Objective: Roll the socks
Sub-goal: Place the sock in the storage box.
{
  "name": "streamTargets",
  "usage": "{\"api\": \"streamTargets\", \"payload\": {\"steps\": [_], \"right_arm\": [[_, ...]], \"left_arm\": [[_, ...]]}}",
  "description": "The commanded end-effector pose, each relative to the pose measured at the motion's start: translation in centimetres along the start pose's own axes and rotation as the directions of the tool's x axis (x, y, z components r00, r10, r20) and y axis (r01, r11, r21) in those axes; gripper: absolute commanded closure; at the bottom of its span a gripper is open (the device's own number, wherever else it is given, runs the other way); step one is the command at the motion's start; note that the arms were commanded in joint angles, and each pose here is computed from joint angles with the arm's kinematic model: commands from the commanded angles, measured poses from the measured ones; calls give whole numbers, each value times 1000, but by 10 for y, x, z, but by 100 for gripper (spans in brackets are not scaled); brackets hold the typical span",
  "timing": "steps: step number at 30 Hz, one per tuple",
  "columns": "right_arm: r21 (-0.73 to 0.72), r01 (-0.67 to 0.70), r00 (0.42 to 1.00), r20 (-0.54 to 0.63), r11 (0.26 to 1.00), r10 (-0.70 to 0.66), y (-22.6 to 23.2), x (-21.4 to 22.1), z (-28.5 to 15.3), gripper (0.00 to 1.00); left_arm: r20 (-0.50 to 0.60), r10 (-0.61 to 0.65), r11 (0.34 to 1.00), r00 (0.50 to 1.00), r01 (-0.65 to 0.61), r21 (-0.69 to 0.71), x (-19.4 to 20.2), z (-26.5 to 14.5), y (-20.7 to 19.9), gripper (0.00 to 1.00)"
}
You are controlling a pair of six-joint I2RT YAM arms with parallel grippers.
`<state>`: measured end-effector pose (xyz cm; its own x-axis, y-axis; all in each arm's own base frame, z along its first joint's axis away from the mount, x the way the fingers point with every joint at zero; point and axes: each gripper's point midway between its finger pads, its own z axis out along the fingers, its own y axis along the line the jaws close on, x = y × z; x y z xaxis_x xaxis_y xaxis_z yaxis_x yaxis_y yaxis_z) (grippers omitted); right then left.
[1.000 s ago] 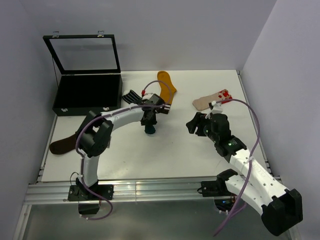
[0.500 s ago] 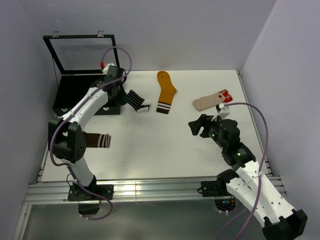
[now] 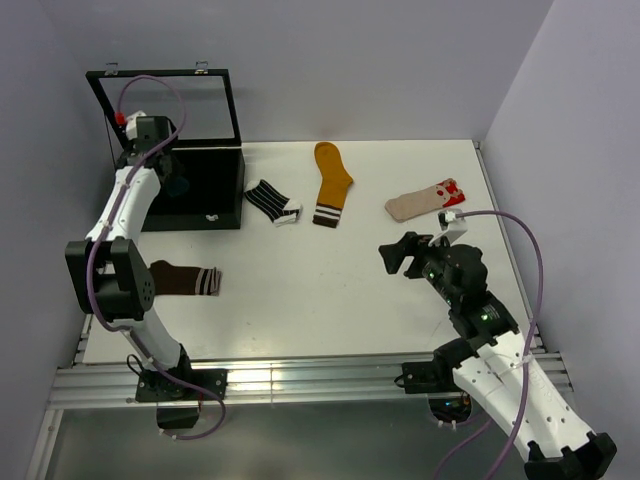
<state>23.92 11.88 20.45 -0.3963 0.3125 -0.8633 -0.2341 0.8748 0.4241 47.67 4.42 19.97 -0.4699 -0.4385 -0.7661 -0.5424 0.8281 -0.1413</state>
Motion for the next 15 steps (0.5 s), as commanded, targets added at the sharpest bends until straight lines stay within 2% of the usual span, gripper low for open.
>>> {"api": "streamTargets", "payload": {"steps": [1, 7, 15], "right_arm": [[-5, 28, 997, 67, 1000, -27, 3, -19, -4, 11], [4, 24, 999, 29, 1000, -25, 2, -14, 6, 10], [-11, 50, 999, -8, 999, -50, 4, -9, 15, 10]], "left_arm": [[58, -56, 998, 997, 55, 8, -29, 6, 5, 100], [85, -184, 980, 979, 189, -61, -31, 34, 42, 100], [95, -207, 968, 974, 218, -124, -16, 67, 55, 100]]}}
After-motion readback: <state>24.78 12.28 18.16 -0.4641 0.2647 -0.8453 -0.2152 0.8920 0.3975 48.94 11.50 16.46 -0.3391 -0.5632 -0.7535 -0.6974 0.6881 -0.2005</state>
